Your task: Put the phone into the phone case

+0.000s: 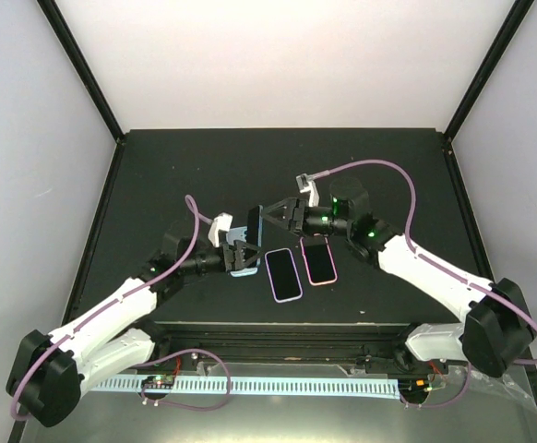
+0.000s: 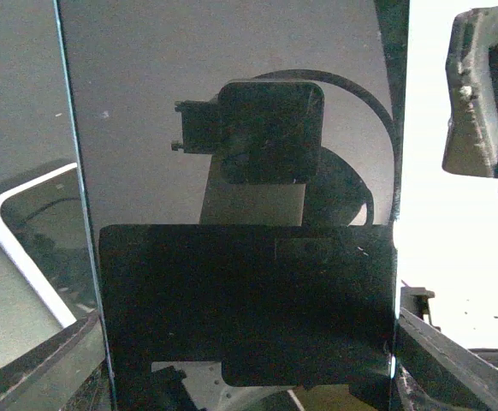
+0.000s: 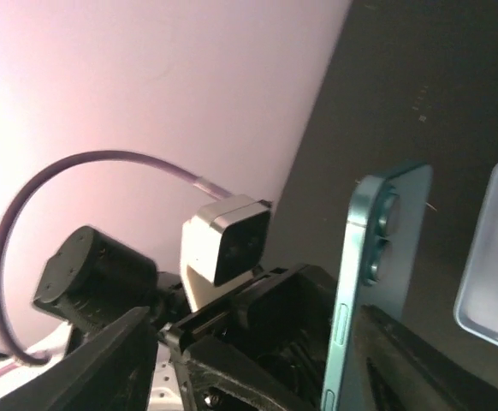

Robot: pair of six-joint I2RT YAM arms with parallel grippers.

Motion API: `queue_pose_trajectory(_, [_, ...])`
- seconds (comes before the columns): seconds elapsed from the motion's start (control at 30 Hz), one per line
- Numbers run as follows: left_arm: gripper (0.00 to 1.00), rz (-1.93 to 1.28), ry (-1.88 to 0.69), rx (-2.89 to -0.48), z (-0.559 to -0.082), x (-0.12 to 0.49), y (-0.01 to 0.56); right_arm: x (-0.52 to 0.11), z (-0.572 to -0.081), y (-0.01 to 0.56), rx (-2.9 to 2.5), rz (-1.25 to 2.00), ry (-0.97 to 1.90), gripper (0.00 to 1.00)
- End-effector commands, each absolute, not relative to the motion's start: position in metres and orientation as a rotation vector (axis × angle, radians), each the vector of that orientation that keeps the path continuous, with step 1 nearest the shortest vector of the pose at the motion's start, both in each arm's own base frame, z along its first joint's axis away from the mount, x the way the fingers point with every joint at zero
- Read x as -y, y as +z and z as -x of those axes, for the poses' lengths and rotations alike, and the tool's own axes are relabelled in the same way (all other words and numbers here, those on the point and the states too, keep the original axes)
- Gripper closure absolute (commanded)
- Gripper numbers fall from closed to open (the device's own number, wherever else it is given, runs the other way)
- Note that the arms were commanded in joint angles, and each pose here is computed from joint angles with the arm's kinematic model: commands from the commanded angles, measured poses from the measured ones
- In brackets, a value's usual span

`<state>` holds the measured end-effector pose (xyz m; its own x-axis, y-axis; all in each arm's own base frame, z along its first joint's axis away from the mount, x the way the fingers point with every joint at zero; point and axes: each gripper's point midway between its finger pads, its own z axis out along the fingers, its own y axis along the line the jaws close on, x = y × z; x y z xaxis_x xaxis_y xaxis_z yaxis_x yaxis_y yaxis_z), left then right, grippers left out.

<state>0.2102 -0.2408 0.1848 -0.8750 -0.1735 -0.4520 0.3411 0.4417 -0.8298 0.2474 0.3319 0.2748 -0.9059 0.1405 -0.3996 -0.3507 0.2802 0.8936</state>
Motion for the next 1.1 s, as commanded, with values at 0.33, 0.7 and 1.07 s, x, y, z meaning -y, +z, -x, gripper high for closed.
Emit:
queue_pose_trajectory(0.33, [0.50,-0.187,-1.283,-2.200,-0.223,0.233,0.192,-0.343,-0.250,0.212,-2.426,0.107,1.449,0.63])
queue_pose_trajectory(0.7, [0.50,-0.185,-1.272,-2.217,-0.223,0.233,0.189,-0.363,-0.249,0.201,-2.478,0.136,1.440,0.65])
queue_pose_trajectory(1.07, [0.44,-0.171,-1.235,-2.264,-0.224,0.231,0.180,-0.361,-0.256,0.184,-2.511,0.101,1.372,0.92])
